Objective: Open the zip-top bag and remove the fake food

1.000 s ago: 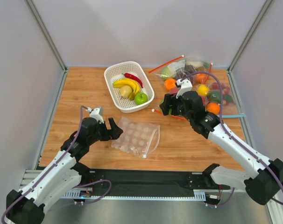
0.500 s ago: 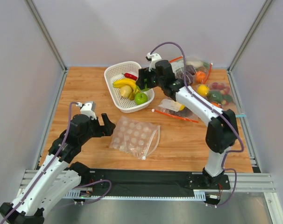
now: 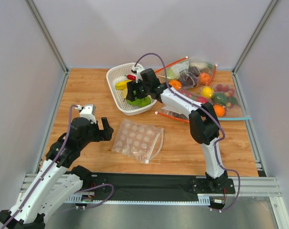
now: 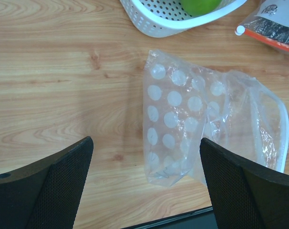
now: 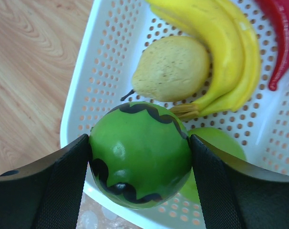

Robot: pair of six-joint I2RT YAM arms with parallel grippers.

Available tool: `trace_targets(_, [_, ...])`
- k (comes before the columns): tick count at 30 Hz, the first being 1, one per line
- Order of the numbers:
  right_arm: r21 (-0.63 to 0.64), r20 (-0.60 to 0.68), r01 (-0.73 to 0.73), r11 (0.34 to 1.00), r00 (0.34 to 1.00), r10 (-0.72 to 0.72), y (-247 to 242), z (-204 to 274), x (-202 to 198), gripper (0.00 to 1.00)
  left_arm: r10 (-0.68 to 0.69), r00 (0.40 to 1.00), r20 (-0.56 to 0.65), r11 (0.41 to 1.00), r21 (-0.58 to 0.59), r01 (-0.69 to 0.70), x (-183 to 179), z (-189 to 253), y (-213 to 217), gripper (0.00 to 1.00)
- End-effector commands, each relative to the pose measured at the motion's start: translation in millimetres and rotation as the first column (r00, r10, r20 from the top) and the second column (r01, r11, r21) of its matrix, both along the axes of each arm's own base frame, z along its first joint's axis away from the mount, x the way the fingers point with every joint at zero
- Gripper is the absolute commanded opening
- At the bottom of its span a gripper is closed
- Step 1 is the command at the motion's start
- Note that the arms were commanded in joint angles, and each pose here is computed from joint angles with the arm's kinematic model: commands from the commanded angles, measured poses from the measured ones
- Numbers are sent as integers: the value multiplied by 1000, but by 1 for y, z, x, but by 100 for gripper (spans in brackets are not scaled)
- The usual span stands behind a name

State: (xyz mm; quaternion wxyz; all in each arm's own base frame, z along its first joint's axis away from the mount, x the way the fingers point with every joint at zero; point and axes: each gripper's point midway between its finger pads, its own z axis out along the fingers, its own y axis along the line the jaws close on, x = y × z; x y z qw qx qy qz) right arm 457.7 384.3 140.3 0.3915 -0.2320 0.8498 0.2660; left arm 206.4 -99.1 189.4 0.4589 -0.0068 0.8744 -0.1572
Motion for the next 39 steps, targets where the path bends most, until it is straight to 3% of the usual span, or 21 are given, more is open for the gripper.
trace_targets(1, [42,40,-51,998,998,49,17,21,0,65,-6,999,37,1000,18,6,0,17,3,99])
trace_targets(2, [40,39,-57,998,998,55,18,21,-2,76,-10,999,39,1000,21,9,1,18,3,99])
trace_targets(4, [36,46,-51,998,998,49,16,24,-1,82,-12,999,41,1000,21,11,1,18,3,99])
trace_targets(5, [31,49,-48,998,998,46,14,24,0,91,-16,999,44,1000,20,15,0,19,2,99])
trace_targets(8, [25,83,-41,999,996,39,12,38,1,100,-21,999,43,1000,20,20,1,19,2,99])
trace_targets(15, [33,155,-9,999,988,3,-2,79,-2,100,-51,997,57,998,23,50,1,26,-1,99])
trace_targets(22, [61,278,123,991,951,-135,-74,147,-50,100,-64,992,113,996,76,56,8,49,3,99])
trace_targets(23, [23,260,174,984,950,-174,-92,129,-56,100,-68,989,130,995,76,58,8,57,3,99])
trace_targets(24, [57,295,200,978,933,-208,-110,155,-70,100,-72,988,138,995,81,61,10,60,3,99])
trace_targets(27, [11,269,301,954,918,-293,-156,137,-92,100,-90,982,166,993,95,75,13,73,2,99])
trace_targets(29, [47,308,372,927,878,-368,-190,158,-111,100,-109,977,181,990,104,91,15,81,-1,99])
trace_targets(30, [10,277,399,917,880,-386,-203,138,-123,100,-112,976,185,990,105,93,16,84,-2,99])
trace_targets(32, [42,300,467,883,837,-457,-232,150,-142,100,-122,973,194,989,107,103,18,90,-4,99])
trace_targets(39, [53,261,594,803,768,-585,-290,126,-202,100,-103,972,210,990,119,79,22,103,0,99])
